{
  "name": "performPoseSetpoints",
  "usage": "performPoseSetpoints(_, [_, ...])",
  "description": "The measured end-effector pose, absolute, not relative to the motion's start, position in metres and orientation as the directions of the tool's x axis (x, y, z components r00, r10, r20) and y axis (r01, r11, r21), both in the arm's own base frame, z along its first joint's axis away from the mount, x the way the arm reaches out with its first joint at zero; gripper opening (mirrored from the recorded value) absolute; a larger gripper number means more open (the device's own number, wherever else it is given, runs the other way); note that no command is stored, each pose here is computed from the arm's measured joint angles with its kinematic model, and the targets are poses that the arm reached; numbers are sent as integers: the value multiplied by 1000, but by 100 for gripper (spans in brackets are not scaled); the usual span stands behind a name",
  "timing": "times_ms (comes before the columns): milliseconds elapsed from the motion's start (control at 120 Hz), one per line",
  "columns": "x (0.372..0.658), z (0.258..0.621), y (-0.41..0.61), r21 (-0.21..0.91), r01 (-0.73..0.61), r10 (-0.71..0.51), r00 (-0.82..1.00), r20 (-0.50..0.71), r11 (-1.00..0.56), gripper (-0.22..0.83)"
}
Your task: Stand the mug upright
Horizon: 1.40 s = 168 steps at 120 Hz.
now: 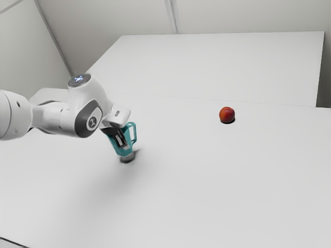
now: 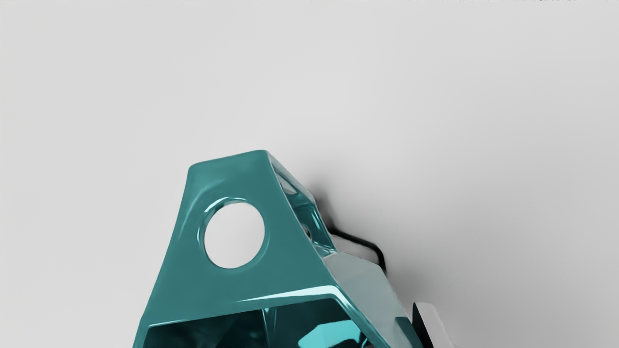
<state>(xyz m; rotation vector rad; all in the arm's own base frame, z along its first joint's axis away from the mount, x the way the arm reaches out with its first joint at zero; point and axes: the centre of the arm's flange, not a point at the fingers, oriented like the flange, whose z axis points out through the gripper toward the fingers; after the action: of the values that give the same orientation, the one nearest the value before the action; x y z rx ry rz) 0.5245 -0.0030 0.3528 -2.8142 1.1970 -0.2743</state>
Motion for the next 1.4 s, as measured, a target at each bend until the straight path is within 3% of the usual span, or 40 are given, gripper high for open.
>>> performPoseSetpoints(800, [515, 322, -10, -183, -683, -707, 686, 169, -707, -16])
performPoseSetpoints(1400, [515, 323, -11, -184, -682, -707, 686, 175, -708, 12])
